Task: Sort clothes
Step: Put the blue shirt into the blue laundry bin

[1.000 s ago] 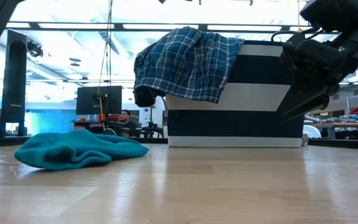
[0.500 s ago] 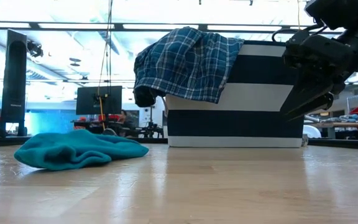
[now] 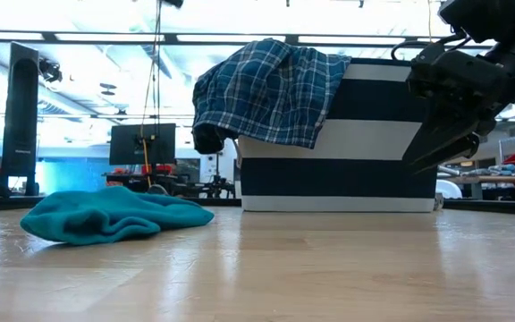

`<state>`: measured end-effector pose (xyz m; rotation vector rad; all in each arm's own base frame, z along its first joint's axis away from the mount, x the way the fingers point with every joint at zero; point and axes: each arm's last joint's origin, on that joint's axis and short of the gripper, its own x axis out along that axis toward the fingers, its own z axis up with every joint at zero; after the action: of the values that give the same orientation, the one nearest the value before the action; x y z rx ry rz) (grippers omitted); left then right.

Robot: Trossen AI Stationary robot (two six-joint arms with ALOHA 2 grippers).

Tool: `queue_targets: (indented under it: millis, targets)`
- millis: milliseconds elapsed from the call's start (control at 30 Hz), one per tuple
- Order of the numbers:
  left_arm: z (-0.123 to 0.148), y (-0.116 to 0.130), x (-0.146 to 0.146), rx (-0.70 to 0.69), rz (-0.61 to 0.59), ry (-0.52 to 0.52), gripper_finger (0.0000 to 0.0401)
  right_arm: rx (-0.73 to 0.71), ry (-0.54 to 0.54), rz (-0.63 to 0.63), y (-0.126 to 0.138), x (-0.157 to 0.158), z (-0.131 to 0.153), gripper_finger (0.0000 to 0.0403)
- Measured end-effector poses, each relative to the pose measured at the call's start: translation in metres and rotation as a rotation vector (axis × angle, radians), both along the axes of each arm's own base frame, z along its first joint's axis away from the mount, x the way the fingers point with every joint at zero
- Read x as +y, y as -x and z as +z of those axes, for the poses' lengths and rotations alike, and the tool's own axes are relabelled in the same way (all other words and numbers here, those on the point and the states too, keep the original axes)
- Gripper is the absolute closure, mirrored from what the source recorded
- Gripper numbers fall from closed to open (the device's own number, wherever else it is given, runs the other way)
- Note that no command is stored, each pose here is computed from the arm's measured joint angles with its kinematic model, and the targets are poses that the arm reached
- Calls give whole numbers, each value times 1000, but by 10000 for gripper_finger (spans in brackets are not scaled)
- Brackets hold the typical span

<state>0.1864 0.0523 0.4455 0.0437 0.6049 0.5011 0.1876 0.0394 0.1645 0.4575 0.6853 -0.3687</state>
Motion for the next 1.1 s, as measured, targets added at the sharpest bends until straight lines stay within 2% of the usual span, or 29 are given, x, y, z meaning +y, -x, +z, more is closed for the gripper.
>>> queue_targets:
  millis: [133, 233, 367, 433, 500, 600, 700, 767, 867, 967, 1100]
  targets:
    - [-52, 17, -4, -101, 38, 39, 310, -1, 4, -5, 0, 0, 0, 212]
    - [-99, 20, -5, -173, 69, 75, 310, -2, 6, -6, 0, 0, 0, 212]
    - [-159, 18, -2, -213, 105, 112, 310, -7, 0, -14, 0, 0, 0, 212]
    - [-187, 18, -1, -190, 117, 117, 312, -10, -1, -15, 0, 0, 1, 212]
    - [-212, 18, 1, -164, 131, 115, 321, -15, 0, -13, -1, 0, 1, 212]
    - [-242, 18, 4, -183, 159, 98, 359, -13, 4, -11, -1, 0, 1, 212]
    - [-264, 20, 6, -220, 170, 86, 393, -13, 8, -8, -1, 0, 1, 212]
    - [-272, 20, 8, -240, 174, 76, 395, -11, 14, -3, -1, 0, 1, 212]
    - [-286, 20, 10, -184, 182, 95, 399, -17, 32, -20, -1, -1, 1, 212]
    - [-295, 15, 11, -143, 158, 131, 399, -19, 61, -29, -1, -2, 1, 212]
    - [-302, 5, 13, -151, 108, 122, 400, -19, 72, -23, -1, -2, 1, 212]
